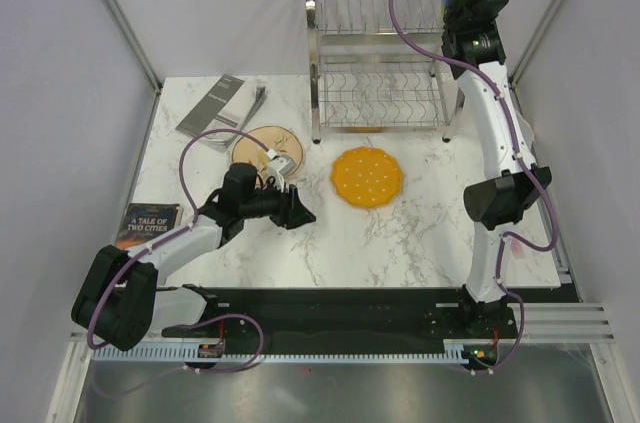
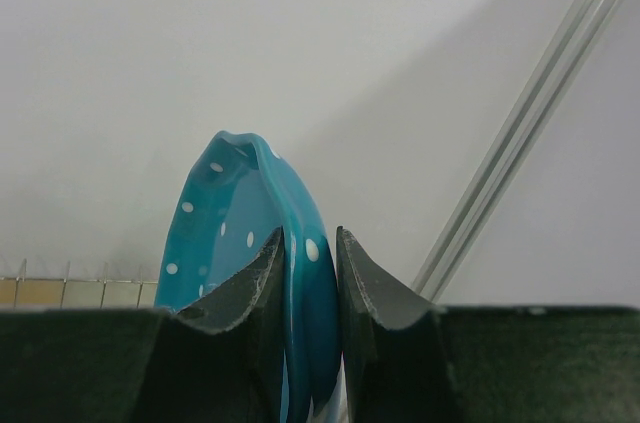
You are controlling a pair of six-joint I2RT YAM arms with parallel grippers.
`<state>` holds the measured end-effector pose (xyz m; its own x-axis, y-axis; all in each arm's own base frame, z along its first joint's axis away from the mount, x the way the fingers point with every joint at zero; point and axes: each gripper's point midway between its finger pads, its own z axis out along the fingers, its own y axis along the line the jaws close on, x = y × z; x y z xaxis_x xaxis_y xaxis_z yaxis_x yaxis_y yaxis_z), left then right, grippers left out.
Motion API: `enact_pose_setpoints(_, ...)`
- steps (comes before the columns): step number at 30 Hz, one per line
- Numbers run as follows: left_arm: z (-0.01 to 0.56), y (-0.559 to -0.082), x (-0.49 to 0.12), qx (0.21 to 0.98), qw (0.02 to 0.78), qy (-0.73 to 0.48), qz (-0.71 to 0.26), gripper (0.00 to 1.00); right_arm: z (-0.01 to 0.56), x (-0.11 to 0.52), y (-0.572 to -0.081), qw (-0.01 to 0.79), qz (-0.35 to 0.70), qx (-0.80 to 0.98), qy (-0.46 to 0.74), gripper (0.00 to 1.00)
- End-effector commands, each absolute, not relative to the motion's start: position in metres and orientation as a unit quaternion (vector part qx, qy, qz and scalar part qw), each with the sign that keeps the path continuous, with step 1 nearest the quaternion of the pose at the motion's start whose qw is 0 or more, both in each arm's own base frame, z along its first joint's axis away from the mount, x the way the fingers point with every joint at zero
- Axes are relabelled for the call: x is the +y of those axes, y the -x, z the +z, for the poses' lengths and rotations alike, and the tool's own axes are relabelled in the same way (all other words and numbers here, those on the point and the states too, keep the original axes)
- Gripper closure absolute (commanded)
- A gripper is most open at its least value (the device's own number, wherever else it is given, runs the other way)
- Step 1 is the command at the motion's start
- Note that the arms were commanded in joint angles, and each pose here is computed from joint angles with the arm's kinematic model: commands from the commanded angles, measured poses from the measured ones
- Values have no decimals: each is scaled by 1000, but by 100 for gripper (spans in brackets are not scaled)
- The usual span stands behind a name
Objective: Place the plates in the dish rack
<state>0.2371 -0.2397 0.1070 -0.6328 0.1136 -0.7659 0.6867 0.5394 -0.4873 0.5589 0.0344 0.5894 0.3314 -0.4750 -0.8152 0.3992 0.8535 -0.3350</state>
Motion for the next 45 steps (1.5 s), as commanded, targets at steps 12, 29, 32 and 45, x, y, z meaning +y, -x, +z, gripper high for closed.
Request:
enact_pose_setpoints(12, 118, -242, -242, 791, 372, -244, -420, 44, 641, 37, -523, 846, -304, 437, 44, 100)
enact_pose_setpoints(29, 114, -244, -238, 797, 372, -238, -412, 44, 585, 49, -573, 817, -316, 478, 60, 100)
enact_pose_setpoints(32, 113, -245, -236, 799, 371, -236, -410, 44, 579, 50, -580, 816, -320, 478, 58, 100)
enact_pose_setpoints(45, 117, -248, -233, 803, 370, -230, -408, 44, 555, 41, -597, 807, -345, 478, 18, 82)
